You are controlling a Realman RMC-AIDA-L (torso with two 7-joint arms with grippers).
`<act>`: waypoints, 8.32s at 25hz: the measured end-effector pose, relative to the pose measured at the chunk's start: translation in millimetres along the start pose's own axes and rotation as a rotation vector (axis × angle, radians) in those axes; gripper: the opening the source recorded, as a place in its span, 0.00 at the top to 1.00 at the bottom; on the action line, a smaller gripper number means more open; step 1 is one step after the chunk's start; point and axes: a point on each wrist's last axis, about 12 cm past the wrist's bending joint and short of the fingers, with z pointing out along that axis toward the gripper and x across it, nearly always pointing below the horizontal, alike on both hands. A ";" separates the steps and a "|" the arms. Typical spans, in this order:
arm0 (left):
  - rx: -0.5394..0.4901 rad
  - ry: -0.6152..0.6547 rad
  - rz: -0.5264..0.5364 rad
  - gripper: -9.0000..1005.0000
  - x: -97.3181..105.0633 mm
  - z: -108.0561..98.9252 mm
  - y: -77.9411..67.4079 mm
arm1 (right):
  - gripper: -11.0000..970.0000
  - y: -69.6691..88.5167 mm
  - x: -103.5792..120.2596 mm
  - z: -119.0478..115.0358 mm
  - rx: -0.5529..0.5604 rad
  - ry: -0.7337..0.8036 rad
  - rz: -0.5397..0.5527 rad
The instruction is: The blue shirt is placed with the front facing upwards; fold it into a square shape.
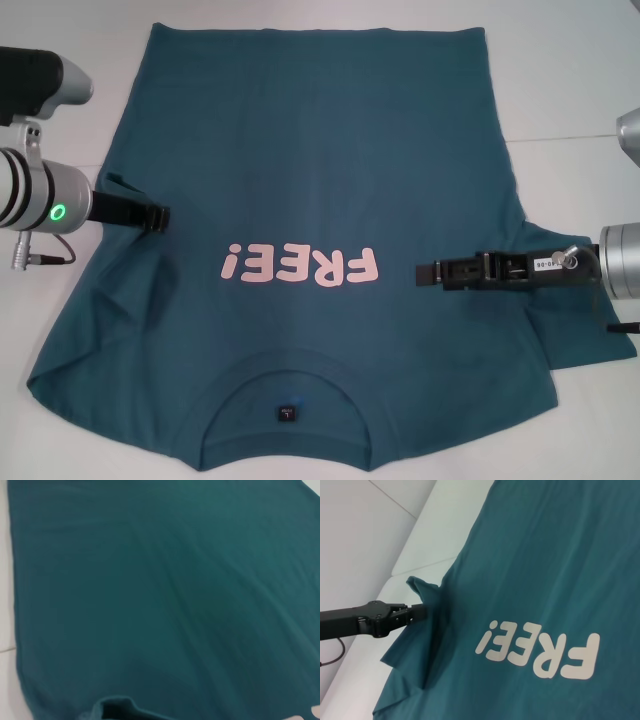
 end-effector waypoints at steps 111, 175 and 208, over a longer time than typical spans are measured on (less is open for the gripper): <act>0.664 -0.145 -0.658 0.37 155.9 -64.9 23.7 | 0.36 -68.5 -22.4 -47.9 0.401 -0.145 0.287; 0.652 -0.163 -0.715 0.37 170.6 -71.1 28.5 | 0.97 -10.1 -88.1 -26.7 0.529 0.041 0.022; 0.595 -0.215 -0.802 0.37 176.2 -73.7 39.7 | 0.97 44.5 -93.0 30.0 0.478 0.185 -0.049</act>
